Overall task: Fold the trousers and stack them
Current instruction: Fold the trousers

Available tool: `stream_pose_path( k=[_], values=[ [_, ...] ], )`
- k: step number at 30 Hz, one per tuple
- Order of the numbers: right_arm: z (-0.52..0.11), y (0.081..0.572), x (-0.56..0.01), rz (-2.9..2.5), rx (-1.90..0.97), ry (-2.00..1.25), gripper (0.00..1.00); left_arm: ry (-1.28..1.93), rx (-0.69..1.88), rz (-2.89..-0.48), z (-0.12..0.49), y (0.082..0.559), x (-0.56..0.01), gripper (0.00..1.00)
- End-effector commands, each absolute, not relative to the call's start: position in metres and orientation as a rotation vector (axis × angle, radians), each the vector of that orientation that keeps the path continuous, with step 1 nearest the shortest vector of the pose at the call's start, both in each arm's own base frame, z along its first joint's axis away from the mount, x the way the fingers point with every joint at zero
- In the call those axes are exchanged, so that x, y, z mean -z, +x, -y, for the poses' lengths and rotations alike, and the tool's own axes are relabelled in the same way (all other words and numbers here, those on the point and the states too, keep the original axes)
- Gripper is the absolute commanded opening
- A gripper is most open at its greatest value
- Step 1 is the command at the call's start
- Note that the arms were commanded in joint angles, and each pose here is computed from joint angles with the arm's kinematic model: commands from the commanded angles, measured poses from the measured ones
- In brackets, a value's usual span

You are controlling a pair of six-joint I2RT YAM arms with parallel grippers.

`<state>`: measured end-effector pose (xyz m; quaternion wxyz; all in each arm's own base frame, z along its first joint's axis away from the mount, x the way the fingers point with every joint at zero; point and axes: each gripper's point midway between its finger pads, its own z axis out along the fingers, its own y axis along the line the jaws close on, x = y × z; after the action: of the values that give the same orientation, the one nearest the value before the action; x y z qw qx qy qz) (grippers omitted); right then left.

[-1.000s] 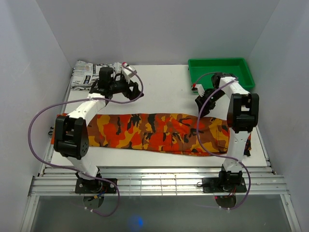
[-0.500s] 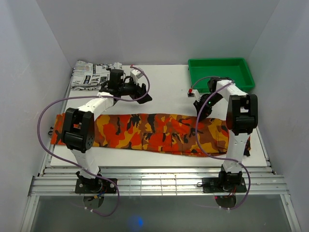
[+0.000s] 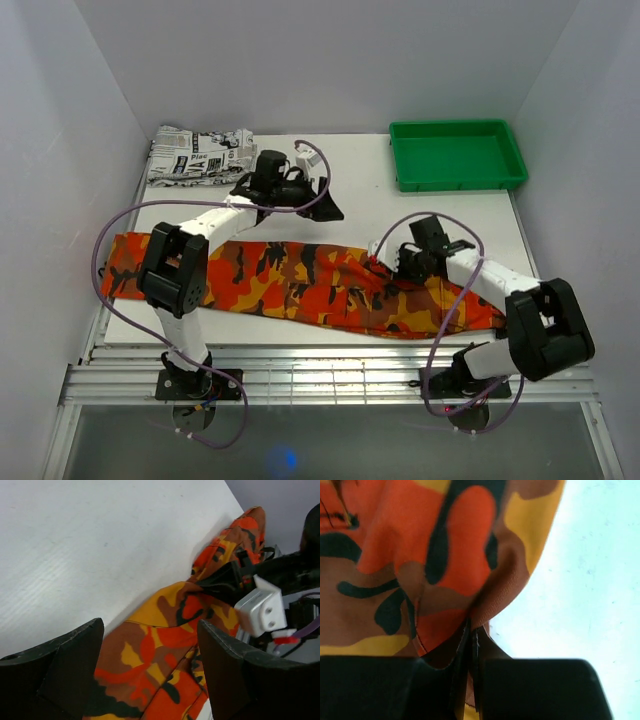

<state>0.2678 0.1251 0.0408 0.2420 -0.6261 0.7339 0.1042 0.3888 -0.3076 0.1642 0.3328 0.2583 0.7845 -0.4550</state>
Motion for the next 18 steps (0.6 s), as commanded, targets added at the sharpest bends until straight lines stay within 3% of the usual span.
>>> stream_pose_path(
  k=[1, 5, 10, 18],
  values=[
    [-0.127, 0.299, -0.038, -1.749, 0.086, -1.711, 0.08, 0.637, 1.315, -2.095, 0.337, 0.36, -0.176, 0.86],
    [-0.116, 0.3, -0.038, -1.529, 0.38, -1.739, 0.08, 0.64, 1.398, -2.153, 0.365, 0.339, -0.167, 0.85],
    [-0.119, 0.284, -0.038, -1.268, 0.541, -1.756, 0.08, 0.683, 1.455, -2.201, 0.392, 0.32, -0.15, 0.84],
    [-0.124, 0.243, -0.037, -0.89, 0.62, -1.851, 0.08, 0.674, 1.397, -2.215, 0.421, 0.319, -0.139, 0.82]
  ],
)
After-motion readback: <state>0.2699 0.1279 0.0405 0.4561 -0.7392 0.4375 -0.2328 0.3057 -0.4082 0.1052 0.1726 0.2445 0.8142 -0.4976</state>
